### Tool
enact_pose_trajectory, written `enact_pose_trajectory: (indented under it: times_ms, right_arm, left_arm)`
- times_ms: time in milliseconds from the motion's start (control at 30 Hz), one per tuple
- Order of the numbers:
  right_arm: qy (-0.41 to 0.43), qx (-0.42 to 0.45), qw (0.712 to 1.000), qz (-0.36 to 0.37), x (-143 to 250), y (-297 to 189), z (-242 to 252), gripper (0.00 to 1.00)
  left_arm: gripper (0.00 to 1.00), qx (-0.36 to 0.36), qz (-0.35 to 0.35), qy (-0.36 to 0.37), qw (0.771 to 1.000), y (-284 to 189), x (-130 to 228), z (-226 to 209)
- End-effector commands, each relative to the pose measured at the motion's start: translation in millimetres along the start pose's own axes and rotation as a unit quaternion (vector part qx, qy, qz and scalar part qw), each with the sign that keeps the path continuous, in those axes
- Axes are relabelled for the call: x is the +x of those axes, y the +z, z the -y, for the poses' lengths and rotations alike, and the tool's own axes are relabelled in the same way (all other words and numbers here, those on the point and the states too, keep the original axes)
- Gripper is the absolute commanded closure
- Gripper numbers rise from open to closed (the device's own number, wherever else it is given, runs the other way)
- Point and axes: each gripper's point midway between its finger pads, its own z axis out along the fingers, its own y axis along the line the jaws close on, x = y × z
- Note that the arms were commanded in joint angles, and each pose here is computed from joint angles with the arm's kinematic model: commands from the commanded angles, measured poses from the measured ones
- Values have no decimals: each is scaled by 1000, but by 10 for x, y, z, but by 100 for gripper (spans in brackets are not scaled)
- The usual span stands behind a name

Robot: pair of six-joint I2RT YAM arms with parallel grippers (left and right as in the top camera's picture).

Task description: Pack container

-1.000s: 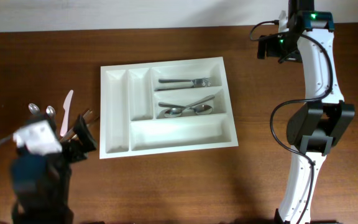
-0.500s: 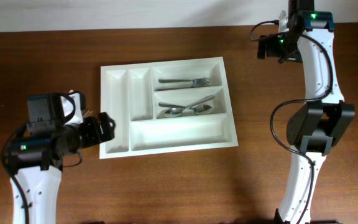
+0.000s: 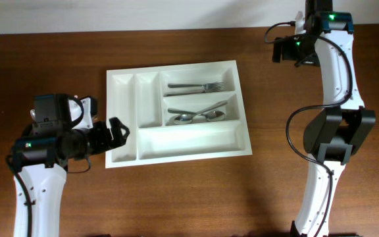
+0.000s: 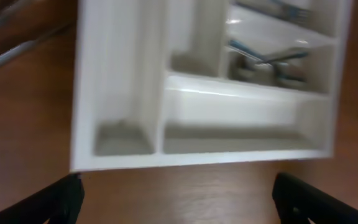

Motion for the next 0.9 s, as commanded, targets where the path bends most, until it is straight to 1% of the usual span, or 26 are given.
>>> enact_pose_trajectory:
  times_ms: [0,67,200,300,433,500,533,667,700,800,867]
  right_arm:
    - [1,-1,1000,3,-12,-20,35,1]
    - [0,-1,1000,3,-12,-20,33,1]
    - [1,-1,1000,3,-12,-20,33,1]
    - [1,-1,1000,3,-12,-20,33,1]
    - [1,-1,1000,3,-12,-20,35,1]
    - [1,-1,1000,3,-12,-20,35,1]
    - [1,-1,1000,3,-12,-20,35,1]
    - [1,-1,1000,3,-12,-20,33,1]
    - [1,-1,1000,3,-12,-20,35,1]
    - [1,-1,1000,3,-12,-20,35,1]
    - [1,-1,1000,3,-12,-20,35,1]
  left_arm:
    - [1,-110,19,-77,991,-92,-66,-452]
    - [1,-162,22,-135,977,-147,-35,-710]
    - [1,-208,27,-198,958,-198,-22,-1019]
    - [1,-238,20,-219,946,-194,-8,-1210]
    - [1,-315,6,-221,923,-200,10,-1557]
    - [1,-343,-11,-177,922,-167,-25,-1680]
    - [1,-347,-25,-140,927,-121,-59,-1720]
    - [1,-340,-84,-19,936,100,-129,-1817]
    - [1,-335,-106,22,936,179,-137,-1850]
    - [1,-324,-147,92,930,331,-135,-1918]
    - [1,-312,-178,143,922,434,-117,-1963]
